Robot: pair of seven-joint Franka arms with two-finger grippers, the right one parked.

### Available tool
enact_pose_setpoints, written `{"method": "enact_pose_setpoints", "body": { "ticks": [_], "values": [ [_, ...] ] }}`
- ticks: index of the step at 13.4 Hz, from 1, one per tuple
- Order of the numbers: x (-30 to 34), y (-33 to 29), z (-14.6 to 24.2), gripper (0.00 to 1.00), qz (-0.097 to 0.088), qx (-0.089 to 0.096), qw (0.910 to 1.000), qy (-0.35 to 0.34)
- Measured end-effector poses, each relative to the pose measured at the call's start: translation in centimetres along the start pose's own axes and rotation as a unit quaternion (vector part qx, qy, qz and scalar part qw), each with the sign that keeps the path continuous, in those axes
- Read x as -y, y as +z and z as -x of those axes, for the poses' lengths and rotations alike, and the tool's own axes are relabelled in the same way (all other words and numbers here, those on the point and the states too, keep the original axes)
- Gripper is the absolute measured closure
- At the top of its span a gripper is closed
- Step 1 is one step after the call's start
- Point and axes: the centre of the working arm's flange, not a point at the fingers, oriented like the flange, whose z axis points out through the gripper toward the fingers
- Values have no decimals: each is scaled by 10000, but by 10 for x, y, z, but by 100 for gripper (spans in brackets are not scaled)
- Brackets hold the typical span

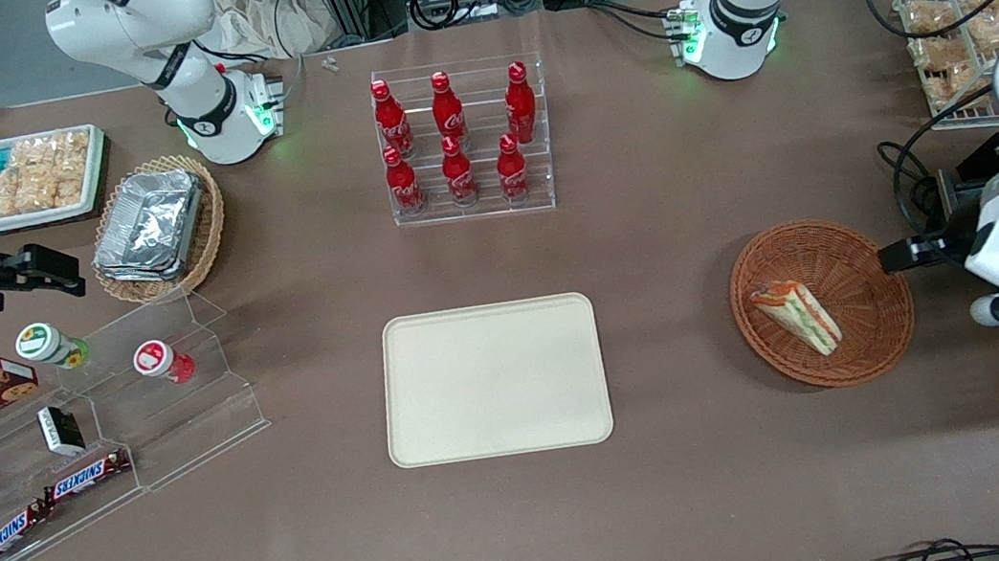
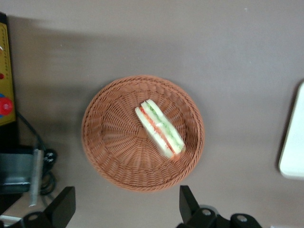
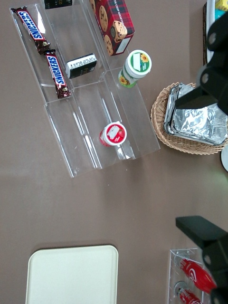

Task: Place sandwich from basket to tray
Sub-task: 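Lower the open left gripper over the wrapped sandwich in the wicker basket, then close the left gripper on the sandwich and lift it from the basket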

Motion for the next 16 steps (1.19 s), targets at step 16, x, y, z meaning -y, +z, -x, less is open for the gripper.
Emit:
{"method": "enact_pose_setpoints", "body": {
  "ticks": [16],
  "values": [
    [-38, 218, 17, 4, 57, 321, 9652, -2596]
  ]
}}
